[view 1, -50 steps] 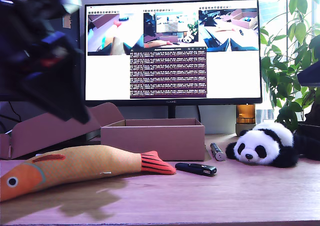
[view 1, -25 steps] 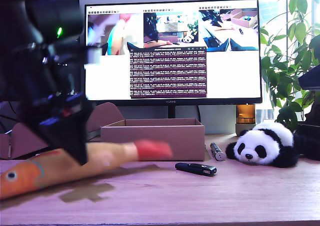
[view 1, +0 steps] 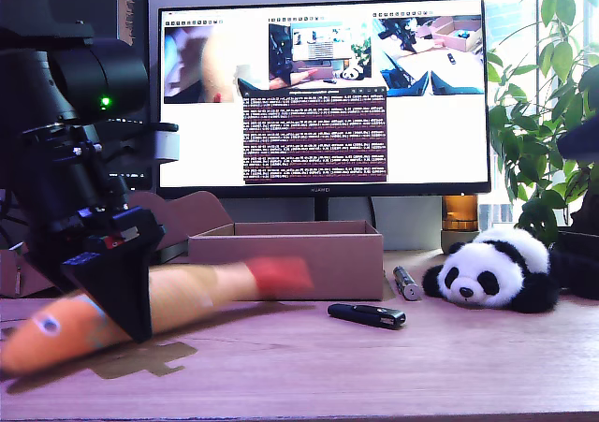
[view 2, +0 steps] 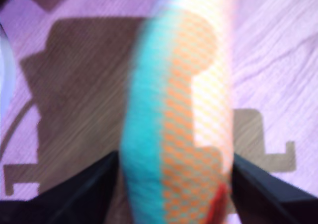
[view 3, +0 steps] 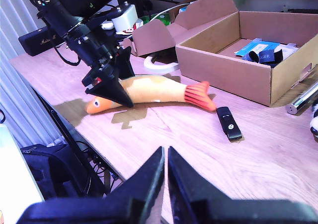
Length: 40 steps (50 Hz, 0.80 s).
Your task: Pick up the fish toy and place it inside the cardboard box
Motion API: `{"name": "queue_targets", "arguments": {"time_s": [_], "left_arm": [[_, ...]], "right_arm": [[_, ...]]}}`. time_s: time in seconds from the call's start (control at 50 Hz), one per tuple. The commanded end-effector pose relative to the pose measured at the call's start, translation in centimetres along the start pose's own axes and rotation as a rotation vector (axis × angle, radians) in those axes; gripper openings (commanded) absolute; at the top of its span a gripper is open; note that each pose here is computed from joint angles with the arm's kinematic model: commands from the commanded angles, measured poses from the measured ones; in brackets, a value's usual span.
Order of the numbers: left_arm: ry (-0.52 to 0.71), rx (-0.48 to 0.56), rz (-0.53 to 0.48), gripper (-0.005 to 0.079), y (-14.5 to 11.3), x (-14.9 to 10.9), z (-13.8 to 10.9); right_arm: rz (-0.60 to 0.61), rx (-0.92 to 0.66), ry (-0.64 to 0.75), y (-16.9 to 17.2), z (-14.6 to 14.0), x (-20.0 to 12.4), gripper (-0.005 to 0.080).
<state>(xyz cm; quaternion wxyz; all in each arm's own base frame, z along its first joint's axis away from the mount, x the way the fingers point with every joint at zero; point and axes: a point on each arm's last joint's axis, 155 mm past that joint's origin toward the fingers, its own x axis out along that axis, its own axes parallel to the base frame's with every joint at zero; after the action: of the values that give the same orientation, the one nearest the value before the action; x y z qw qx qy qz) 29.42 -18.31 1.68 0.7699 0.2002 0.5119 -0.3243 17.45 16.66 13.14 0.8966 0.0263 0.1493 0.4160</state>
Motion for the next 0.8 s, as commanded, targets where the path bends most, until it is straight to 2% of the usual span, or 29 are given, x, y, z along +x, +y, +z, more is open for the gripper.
{"name": "queue_targets", "arguments": {"time_s": [0.0, 0.16, 0.28, 0.38, 0.62, 0.78], "left_arm": [[-0.006, 0.008, -0.005, 0.0513, -0.1, 0.1, 0.2], [-0.001, 0.007, -0.012, 0.0357, -0.3, 0.1, 0.1], [-0.004, 0.024, -0.075, 0.0236, -1.5, 0.0, 0.1], [-0.020, 0.046, -0.114, 0.0175, -2.4, -0.3, 0.6], [-0.072, 0.098, -0.116, 0.0128, -3.1, -1.7, 2.6], [-0.175, 0.118, -0.105, 0.0128, -3.2, -4.6, 5.2]], "right_arm": [[0.002, 0.001, 0.011, 0.0, -0.4, 0.2, -0.0013], [0.002, 0.002, 0.011, 0.0, -0.4, 0.2, -0.0013], [0.002, 0.002, 0.011, 0.0, -0.4, 0.2, -0.0013], [0.002, 0.002, 0.012, 0.0, -0.4, 0.2, -0.0013], [0.001, 0.002, 0.013, -0.1, -0.4, 0.2, -0.0013], [0.001, 0.003, 0.015, -0.1, -0.5, 0.2, -0.0013]]}}
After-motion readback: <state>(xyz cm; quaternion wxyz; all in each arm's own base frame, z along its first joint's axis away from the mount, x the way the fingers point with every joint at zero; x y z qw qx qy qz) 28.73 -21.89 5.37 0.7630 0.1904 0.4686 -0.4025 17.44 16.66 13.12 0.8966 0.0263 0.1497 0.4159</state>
